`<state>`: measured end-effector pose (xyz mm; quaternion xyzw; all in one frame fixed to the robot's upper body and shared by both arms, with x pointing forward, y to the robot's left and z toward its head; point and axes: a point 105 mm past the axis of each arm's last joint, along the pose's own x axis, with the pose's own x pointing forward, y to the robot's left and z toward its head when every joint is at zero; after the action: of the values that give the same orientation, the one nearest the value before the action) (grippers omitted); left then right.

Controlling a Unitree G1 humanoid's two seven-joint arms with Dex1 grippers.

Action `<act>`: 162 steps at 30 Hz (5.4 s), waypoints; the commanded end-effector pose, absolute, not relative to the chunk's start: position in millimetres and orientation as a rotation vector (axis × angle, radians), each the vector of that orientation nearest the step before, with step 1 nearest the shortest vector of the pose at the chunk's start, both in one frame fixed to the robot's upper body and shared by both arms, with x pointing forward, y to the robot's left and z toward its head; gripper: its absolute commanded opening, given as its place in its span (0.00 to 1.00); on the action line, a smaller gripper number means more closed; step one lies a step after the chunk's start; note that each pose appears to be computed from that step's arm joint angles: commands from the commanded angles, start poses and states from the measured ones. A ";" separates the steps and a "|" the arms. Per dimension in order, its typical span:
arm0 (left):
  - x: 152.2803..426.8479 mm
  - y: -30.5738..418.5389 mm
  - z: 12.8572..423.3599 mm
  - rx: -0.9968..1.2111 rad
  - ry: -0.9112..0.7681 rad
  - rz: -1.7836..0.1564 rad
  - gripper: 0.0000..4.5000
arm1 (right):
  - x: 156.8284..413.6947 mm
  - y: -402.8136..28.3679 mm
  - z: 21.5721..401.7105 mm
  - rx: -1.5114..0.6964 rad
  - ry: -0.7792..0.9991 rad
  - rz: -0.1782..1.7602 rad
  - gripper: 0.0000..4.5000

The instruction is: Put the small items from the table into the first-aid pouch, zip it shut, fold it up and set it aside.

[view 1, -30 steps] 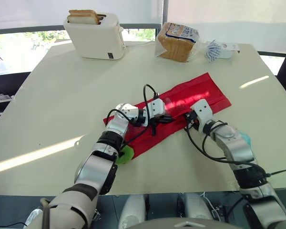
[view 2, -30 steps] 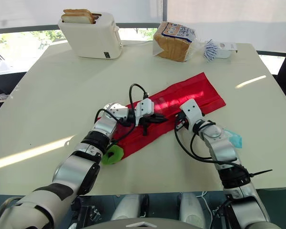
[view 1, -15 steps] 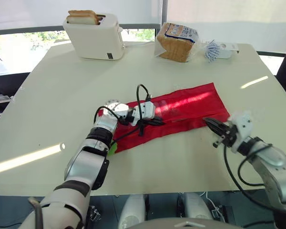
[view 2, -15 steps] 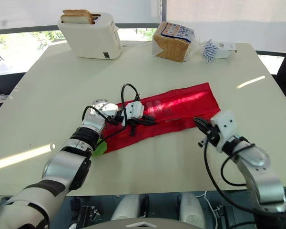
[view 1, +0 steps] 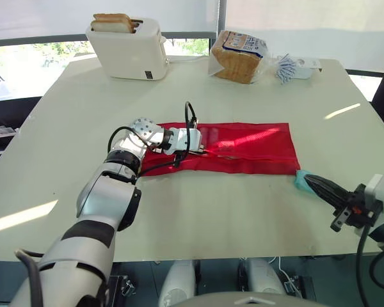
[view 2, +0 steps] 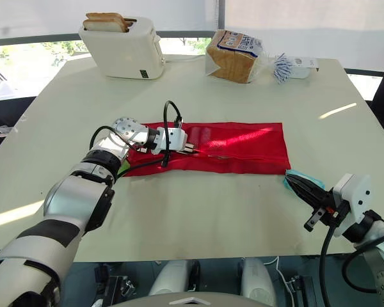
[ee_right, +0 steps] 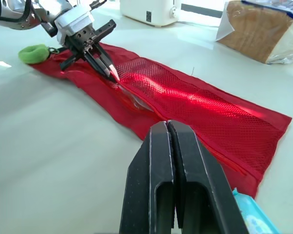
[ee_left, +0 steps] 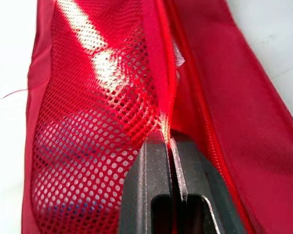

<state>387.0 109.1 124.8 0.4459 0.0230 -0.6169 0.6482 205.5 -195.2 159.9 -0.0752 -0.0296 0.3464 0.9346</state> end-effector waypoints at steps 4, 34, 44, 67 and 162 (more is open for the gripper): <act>381.2 108.8 155.0 0.812 -0.022 -1.475 0.62 | 188.3 -204.4 185.9 -0.165 -0.126 0.703 0.65; 378.4 -32.5 126.2 0.630 -0.027 -1.347 0.99 | 178.9 -213.1 183.3 -0.126 -0.075 0.644 1.00; 386.7 -63.9 125.6 0.769 -0.031 -1.283 0.99 | 173.5 -223.1 168.0 -0.161 0.001 0.553 1.00; 393.7 -48.5 131.8 0.777 -0.071 -1.252 0.20 | 173.0 -226.1 166.9 -0.177 -0.023 0.514 1.00; 334.2 -47.1 124.6 0.386 0.025 -1.399 0.02 | 269.3 -292.6 91.6 -0.530 0.425 0.867 1.00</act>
<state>334.0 -40.2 108.4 0.1784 0.0438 -0.6336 0.7515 269.1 -290.0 86.2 -0.2405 0.2013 0.4079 0.8575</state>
